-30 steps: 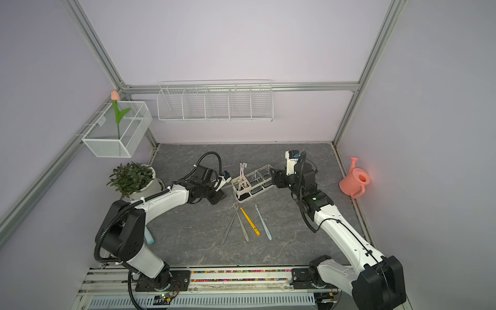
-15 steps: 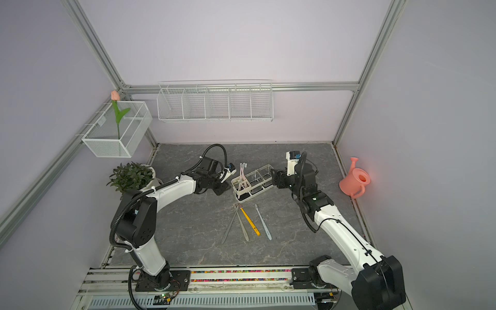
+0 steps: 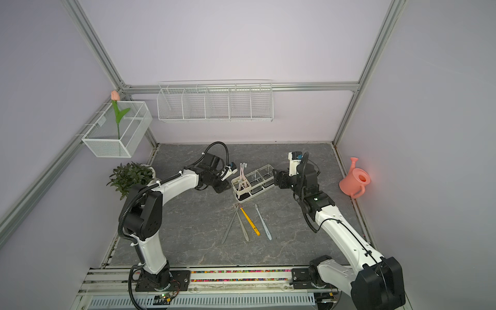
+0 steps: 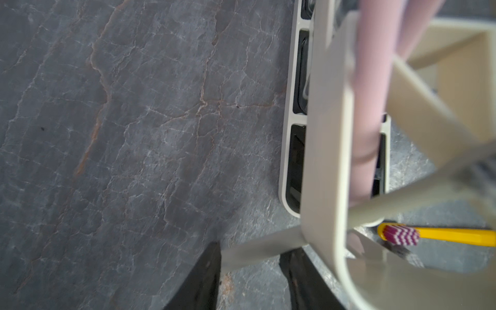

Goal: Place the toothbrush into the toothbrush holder
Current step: Pick up the toothbrush from the toothbrush holder.

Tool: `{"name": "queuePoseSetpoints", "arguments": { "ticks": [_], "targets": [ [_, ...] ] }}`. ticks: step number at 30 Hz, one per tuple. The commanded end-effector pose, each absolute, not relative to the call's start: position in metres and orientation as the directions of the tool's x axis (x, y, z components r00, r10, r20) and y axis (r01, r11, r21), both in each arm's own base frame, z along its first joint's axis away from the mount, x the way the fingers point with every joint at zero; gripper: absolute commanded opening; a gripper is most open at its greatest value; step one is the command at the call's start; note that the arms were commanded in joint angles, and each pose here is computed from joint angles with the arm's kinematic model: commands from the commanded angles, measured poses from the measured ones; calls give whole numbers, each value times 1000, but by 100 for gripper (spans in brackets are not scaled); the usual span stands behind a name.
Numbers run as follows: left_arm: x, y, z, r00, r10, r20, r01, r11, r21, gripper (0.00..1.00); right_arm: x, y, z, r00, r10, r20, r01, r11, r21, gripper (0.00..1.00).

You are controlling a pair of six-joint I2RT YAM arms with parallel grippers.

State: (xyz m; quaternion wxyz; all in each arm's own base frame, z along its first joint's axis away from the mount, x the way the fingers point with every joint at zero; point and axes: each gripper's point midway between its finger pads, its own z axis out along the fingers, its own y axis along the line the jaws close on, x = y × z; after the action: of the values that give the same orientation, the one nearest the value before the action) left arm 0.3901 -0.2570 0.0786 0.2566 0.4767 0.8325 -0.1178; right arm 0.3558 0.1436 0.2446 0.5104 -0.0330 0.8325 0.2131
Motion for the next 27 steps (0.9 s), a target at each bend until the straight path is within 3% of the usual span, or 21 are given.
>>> {"name": "queuePoseSetpoints", "arguments": {
  "ticks": [1, 27],
  "targets": [
    [389, -255, 76, -398, 761, -512, 873, 486, 44, 43, 354, 140, 241, -474, 159, -866, -271, 909, 315, 78],
    [392, -267, 72, -382, 777, -499, 902, 431, -19, 39, 353, 132, 238, -468, 163, -868, -262, 913, 312, 78]
  ]
}}
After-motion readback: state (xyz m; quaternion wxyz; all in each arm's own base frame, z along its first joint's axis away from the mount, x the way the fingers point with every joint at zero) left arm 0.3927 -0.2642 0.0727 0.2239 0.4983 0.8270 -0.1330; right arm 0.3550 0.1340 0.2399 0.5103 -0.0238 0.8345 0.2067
